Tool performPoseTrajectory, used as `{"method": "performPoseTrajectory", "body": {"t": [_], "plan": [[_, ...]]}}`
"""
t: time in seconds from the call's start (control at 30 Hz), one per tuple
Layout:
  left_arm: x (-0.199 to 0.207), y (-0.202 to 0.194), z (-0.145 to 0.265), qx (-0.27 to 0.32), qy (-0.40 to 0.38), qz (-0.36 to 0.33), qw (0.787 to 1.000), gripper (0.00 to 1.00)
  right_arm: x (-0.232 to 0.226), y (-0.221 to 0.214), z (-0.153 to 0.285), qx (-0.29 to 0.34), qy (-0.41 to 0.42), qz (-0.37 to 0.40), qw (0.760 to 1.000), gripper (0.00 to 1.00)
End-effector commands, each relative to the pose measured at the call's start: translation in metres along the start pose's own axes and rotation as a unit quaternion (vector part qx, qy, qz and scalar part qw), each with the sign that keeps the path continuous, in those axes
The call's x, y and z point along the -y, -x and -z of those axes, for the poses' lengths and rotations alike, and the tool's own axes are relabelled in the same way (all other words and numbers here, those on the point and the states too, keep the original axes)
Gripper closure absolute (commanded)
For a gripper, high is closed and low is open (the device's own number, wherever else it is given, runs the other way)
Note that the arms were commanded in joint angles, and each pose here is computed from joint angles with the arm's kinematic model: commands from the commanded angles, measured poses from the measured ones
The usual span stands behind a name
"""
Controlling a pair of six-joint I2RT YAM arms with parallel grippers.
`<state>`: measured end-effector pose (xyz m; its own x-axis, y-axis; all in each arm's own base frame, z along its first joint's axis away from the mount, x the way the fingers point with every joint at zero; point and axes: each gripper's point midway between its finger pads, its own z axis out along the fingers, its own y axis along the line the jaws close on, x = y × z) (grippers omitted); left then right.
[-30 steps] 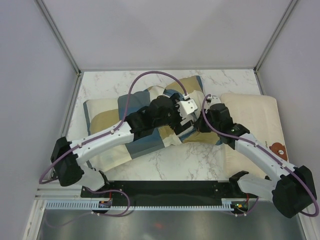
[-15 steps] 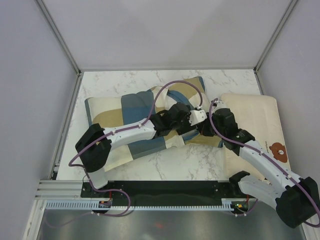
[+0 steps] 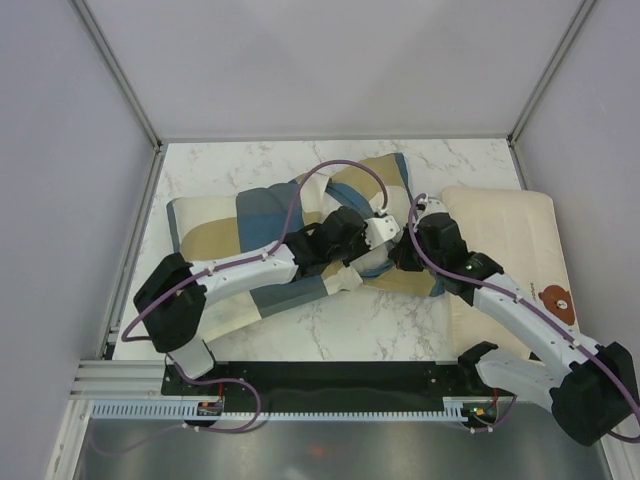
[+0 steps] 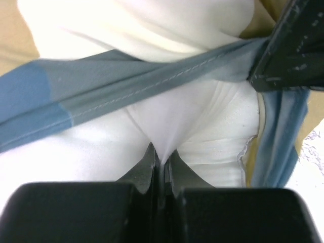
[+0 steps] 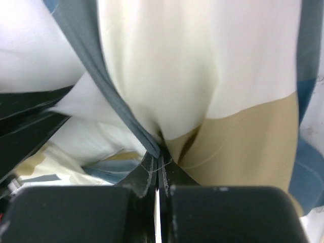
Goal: Remove the pillowcase from the pillow
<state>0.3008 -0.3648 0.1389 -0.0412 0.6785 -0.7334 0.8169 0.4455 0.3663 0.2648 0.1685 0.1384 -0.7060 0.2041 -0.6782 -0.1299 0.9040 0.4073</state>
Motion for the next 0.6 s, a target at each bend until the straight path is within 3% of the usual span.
{"method": "performPoseTrajectory", "body": {"t": [0.0,0.3,0.57], "plan": [[-0.04,-0.067,0.04,-0.114,0.08,0.052,0.989,0.98,0.045,0.008,0.005,0.0,-0.128,0.026,0.991,1.0],[-0.055,-0.064,0.086,-0.091,0.119,0.095,0.984,0.98,0.088,0.021,0.002,-0.012,-0.234,0.033,0.972,1.0],[-0.065,-0.062,0.101,-0.077,0.13,0.127,0.98,0.98,0.14,0.016,0.013,-0.04,-0.296,0.012,0.954,1.0]]}}
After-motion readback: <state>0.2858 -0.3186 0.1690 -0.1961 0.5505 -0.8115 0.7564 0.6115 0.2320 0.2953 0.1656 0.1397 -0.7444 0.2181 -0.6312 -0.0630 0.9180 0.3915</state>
